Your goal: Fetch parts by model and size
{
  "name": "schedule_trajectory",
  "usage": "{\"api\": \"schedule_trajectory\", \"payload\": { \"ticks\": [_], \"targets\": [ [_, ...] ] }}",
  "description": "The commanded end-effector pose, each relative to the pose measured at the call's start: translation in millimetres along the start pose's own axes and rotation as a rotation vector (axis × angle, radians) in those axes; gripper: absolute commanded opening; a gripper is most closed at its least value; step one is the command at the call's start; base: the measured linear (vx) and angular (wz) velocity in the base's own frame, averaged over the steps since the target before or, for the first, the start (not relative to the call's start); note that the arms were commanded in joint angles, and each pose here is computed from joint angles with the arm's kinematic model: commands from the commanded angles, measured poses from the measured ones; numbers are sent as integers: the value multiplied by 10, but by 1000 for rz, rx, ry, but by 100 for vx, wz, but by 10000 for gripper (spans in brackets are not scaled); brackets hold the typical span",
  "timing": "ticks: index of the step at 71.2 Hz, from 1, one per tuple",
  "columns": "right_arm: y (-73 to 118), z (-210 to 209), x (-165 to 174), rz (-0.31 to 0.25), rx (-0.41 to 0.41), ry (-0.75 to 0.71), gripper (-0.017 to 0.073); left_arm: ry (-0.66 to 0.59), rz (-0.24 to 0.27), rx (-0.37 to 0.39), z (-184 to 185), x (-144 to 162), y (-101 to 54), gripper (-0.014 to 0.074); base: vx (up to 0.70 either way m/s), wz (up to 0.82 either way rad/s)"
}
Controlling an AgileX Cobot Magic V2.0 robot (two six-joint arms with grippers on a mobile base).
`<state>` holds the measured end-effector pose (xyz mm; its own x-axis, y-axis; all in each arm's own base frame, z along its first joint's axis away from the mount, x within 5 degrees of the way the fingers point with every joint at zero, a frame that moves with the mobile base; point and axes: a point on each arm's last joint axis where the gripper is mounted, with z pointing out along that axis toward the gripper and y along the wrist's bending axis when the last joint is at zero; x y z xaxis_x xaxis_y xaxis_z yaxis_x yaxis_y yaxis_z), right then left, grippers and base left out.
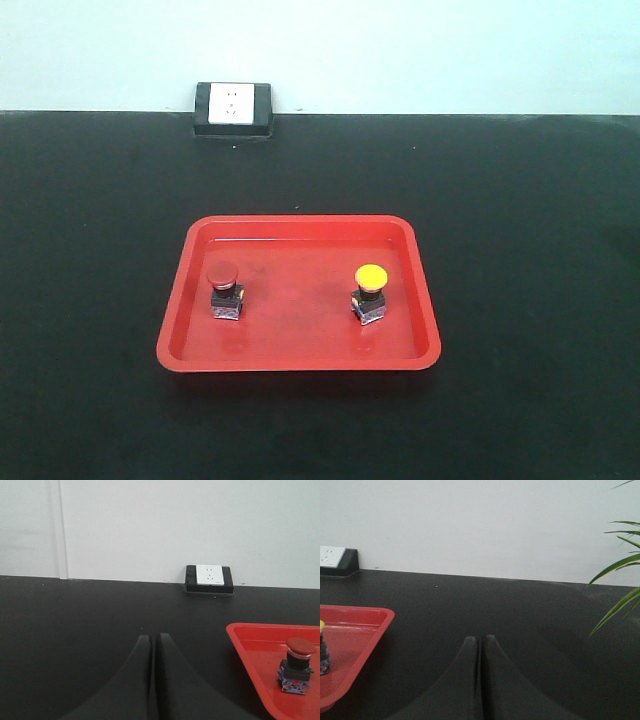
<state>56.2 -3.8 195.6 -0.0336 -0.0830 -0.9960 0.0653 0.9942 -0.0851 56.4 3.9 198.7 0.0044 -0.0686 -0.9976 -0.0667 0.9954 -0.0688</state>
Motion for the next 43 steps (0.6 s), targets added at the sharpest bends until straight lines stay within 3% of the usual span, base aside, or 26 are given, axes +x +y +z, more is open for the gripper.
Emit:
{"api": "schedule_trajectory", "payload": {
  "ticks": [1, 43],
  "targets": [
    [-31, -5, -72, 17, 52, -106, -10, -88, -9, 16, -14, -70, -11, -6, 0, 0],
    [-35, -4, -62, 17, 60, -95, -10, -88, -9, 16, -14, -70, -11, -6, 0, 0]
  ]
}}
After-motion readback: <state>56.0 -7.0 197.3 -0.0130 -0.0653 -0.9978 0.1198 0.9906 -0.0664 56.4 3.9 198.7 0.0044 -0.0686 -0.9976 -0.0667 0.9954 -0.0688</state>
